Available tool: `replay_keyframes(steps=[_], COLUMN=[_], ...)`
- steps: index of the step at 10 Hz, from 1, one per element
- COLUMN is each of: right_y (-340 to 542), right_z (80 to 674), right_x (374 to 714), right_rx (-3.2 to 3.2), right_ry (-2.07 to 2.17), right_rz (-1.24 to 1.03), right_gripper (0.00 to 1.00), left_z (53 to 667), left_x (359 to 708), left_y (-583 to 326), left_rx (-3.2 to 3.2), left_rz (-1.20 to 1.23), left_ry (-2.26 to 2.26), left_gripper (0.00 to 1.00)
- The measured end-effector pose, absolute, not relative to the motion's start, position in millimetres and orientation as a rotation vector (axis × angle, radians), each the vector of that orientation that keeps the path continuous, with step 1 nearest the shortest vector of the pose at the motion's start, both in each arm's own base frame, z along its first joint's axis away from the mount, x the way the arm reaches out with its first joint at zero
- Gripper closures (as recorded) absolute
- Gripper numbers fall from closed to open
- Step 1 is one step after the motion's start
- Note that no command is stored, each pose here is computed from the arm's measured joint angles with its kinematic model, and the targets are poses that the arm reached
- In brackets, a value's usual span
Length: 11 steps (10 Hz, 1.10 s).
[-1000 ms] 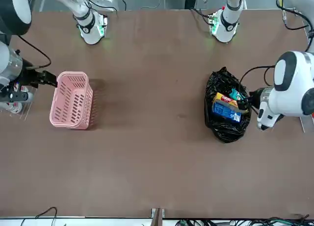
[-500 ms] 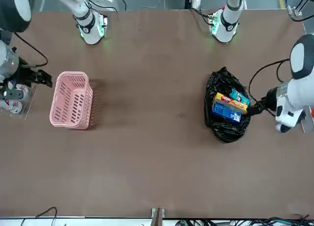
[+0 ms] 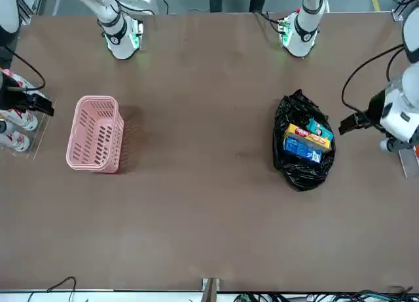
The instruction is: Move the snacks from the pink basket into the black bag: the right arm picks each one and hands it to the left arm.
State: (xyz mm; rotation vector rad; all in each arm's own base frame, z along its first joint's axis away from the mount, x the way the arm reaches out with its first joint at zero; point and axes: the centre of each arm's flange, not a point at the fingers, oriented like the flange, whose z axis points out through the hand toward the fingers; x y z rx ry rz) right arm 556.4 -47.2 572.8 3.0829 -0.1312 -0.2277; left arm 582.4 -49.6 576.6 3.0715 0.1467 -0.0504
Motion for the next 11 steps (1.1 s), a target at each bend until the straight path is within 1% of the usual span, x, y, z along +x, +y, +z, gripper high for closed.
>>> replay_keyframes(steps=[1,3,4,5,8,11], right_y=[-46,-43,-43,-43,-39,-38], right_z=[573,574,577,582,598,622], right_x=[556,556,554,552,546,548], right_rx=[3.083,3.083,3.084,3.086,3.09,3.094], right_ry=[-0.127,-0.121,-0.12,-0.119,-0.102,-0.05], right_rz=[-0.229,-0.228,-0.222,-0.21,-0.165,-0.084], right_gripper=[0.0,0.0,0.0,0.0,0.0,0.0], left_z=[604,660,680,686,678,672], left_x=[572,548,541,539,541,542], left_y=[-51,-36,-30,-28,-44,-36], left_rx=[3.079,3.087,3.087,3.095,3.137,3.139], left_rz=[0.009,0.049,0.074,0.074,0.038,-0.004], left_ry=[0.078,0.056,0.057,0.05,-0.003,0.018], left_gripper=[0.0,0.0,0.0,0.0,0.0,0.0])
